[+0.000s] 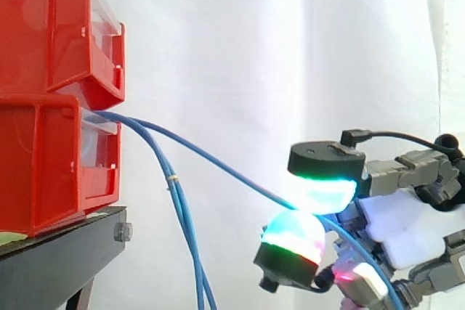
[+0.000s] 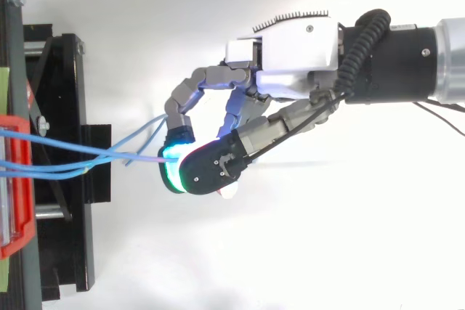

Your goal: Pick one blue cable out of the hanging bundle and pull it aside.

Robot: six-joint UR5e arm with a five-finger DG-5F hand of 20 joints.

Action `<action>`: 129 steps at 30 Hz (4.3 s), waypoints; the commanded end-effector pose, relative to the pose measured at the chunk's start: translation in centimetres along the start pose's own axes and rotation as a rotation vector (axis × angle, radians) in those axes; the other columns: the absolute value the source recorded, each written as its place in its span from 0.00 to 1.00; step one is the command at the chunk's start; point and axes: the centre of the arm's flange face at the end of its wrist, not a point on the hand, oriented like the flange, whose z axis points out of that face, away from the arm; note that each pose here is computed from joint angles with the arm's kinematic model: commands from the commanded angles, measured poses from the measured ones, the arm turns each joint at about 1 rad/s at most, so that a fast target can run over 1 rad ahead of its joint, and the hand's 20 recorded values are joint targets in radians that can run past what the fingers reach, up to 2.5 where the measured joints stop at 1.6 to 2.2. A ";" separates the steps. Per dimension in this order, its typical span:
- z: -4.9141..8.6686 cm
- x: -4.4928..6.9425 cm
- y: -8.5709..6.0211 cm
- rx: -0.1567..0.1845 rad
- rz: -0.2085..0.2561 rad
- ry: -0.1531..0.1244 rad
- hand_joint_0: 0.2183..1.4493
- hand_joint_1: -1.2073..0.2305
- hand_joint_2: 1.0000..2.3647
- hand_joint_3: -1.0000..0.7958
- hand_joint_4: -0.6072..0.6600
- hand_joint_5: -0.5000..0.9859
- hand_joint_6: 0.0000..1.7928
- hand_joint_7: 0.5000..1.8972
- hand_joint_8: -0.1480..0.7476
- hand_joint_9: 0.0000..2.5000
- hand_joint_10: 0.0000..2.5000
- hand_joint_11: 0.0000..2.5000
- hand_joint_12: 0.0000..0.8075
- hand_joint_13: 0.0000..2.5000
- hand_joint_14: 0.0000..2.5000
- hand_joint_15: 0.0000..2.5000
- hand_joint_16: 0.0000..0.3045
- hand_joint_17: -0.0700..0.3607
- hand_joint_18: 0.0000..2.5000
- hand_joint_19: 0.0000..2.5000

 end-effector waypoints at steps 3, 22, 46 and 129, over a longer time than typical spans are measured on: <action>0.3 -0.1 -0.8 -0.029 0.006 0.003 0.26 0.24 0.27 0.55 0.38 0.30 0.51 0.45 0.49 0.50 0.01 0.20 0.38 0.43 0.01 0.21 0.20 0.48 0.36 0.16; 1.2 -0.3 -3.2 -0.134 0.017 0.010 0.26 0.24 0.26 0.55 0.38 0.30 0.51 0.46 0.48 0.50 0.01 0.20 0.38 0.43 0.01 0.21 0.20 0.48 0.36 0.16; 1.0 -0.4 -9.0 -0.227 0.028 -0.004 0.26 0.24 0.26 0.55 0.38 0.31 0.51 0.46 0.49 0.50 0.01 0.20 0.38 0.43 0.01 0.21 0.20 0.48 0.36 0.16; 0.9 0.5 -10.5 -0.266 -0.012 -0.031 0.26 0.24 0.26 0.55 0.38 0.31 0.51 0.46 0.49 0.50 0.01 0.20 0.38 0.43 0.01 0.21 0.20 0.48 0.36 0.16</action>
